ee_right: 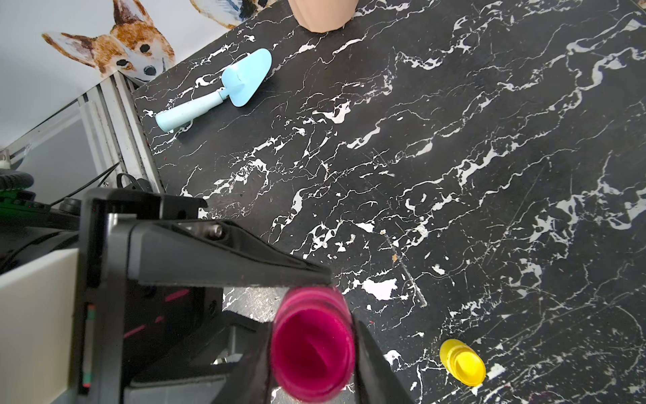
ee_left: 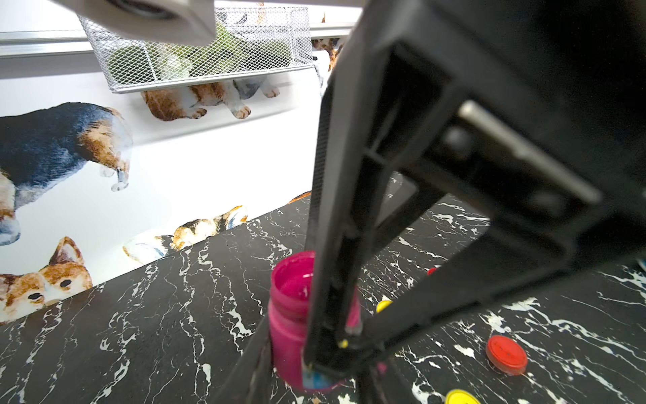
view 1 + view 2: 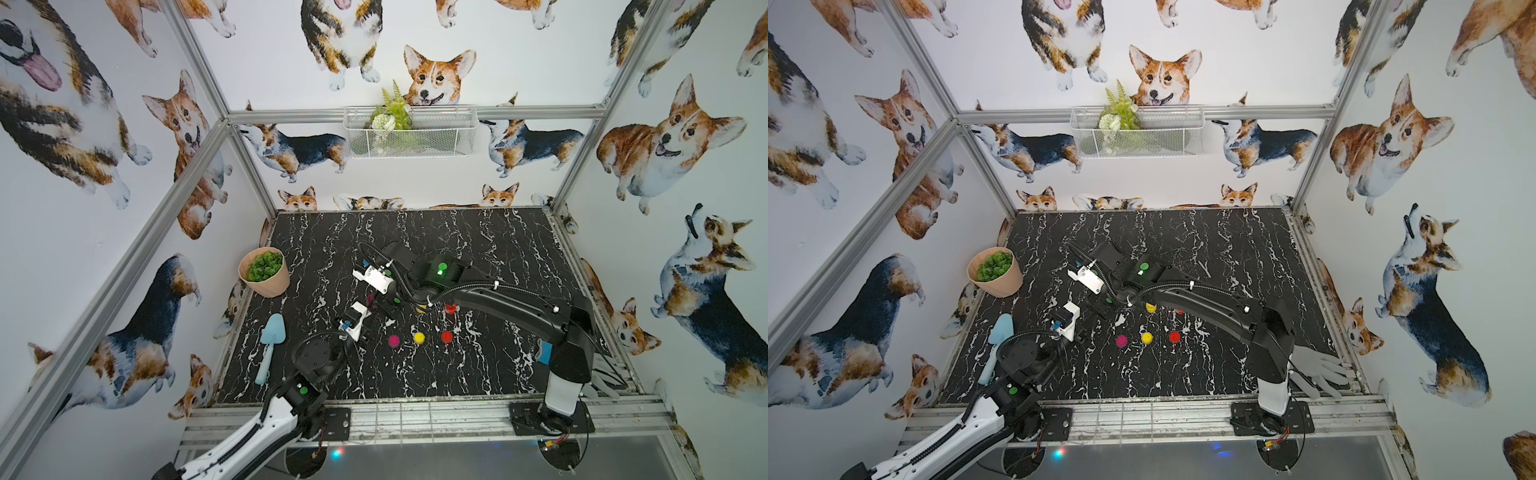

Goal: Close the paint jar lid
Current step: Pick up the paint jar from the center of the board, then pick up the lid from the center of the board.

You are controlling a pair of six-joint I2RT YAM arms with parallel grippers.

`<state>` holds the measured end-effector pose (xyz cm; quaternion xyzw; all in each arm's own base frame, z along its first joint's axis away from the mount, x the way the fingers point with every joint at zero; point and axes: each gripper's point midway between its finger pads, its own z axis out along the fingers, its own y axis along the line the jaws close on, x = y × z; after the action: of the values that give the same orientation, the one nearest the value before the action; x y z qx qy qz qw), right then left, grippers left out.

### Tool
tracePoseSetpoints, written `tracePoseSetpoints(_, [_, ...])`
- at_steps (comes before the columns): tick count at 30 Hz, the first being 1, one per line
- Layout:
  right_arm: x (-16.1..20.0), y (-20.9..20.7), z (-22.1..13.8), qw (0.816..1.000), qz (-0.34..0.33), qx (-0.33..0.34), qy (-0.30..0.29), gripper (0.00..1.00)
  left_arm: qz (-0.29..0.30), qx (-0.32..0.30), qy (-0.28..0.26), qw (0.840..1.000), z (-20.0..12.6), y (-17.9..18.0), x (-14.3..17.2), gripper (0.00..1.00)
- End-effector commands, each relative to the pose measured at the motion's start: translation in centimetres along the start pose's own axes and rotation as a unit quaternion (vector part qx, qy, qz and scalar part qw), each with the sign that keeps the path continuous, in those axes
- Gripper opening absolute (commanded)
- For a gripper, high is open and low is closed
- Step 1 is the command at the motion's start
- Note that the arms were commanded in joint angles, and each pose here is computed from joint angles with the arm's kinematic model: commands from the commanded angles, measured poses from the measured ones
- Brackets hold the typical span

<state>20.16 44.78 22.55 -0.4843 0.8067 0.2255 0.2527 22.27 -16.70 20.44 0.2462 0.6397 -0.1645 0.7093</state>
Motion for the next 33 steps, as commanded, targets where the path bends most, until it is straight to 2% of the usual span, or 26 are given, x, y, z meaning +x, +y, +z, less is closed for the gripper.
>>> tracePoseSetpoints(1, [-0.3, -0.3, -0.7, 1.0, -0.002, 0.011, -0.011, 0.46, 0.009, -0.002, -0.009, 1.0, 0.1, 0.1, -0.4, 0.35])
tracePoseSetpoints(5, [-0.4, -0.6, -1.2, 1.0, -0.006, 0.021, -0.019, 0.51, 0.011, -0.004, -0.005, 1.0, 0.1, 0.1, -0.2, 0.35])
tracePoseSetpoints(11, [0.2, -1.8, -3.5, 0.998, -0.004, 0.053, -0.033, 0.53, 0.01, -0.016, -0.003, 1.0, 0.0, 0.6, -0.2, 0.36])
tracePoseSetpoints(13, [1.0, -2.9, -4.5, 0.997, 0.014, 0.064, -0.045, 0.53, 0.009, -0.023, -0.006, 1.0, -0.1, 0.9, -0.5, 0.36])
tracePoseSetpoints(16, [3.8, -4.4, -4.3, 0.995, 0.04, 0.075, -0.047, 0.53, 0.006, -0.036, -0.011, 0.999, -0.6, 1.5, -1.2, 0.36])
tracePoseSetpoints(22, [9.8, -5.3, -0.1, 0.995, 0.074, 0.066, 0.001, 0.51, -0.004, -0.036, -0.034, 0.999, -2.0, 2.0, -4.3, 0.37])
tracePoseSetpoints(28, [11.5, -4.4, 5.0, 0.997, 0.046, 0.063, -0.001, 0.5, -0.014, -0.038, -0.066, 0.997, -3.1, 2.4, -6.9, 0.37])
tracePoseSetpoints(33, [12.2, -3.3, 8.4, 0.998, 0.026, 0.059, 0.017, 0.49, -0.012, -0.033, -0.086, 0.996, -4.1, 2.8, -10.4, 0.37])
